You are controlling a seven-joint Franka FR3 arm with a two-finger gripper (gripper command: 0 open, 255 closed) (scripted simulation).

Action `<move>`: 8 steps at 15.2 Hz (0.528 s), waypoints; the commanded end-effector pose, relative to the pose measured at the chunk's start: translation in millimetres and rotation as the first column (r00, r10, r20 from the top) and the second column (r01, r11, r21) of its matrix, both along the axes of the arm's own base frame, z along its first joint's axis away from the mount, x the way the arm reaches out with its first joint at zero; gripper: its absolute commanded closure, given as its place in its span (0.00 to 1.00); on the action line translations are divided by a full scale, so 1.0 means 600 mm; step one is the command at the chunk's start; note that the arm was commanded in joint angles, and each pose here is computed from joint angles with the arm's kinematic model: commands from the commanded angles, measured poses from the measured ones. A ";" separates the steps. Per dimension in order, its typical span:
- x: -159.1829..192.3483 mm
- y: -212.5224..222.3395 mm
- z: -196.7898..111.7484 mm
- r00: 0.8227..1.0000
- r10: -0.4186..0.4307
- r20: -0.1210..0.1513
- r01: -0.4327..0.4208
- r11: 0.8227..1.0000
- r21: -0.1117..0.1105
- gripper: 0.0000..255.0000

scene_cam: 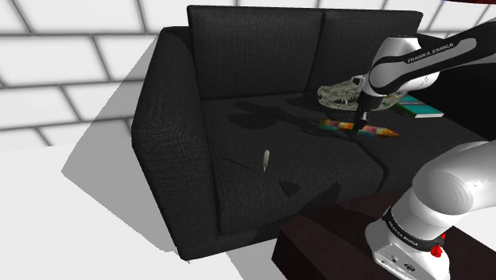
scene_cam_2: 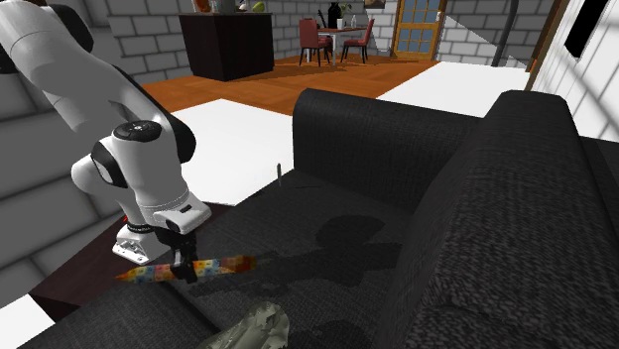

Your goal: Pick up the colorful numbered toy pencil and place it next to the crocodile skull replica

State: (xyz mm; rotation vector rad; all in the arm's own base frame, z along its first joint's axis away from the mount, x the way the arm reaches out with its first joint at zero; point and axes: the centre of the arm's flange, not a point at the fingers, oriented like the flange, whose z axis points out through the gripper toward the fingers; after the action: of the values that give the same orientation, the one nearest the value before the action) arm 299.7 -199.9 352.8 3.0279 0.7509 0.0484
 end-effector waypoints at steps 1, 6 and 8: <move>0.000 0.000 0.000 1.000 0.000 0.000 0.000 1.000 0.000 1.00; 0.000 0.000 0.000 1.000 0.000 0.000 0.000 1.000 0.000 0.00; -0.001 0.000 0.022 1.000 0.000 0.000 0.000 1.000 0.000 0.00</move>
State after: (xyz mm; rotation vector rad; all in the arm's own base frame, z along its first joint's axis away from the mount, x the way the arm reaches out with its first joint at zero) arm 299.3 -199.3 358.8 3.0270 0.7510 0.0498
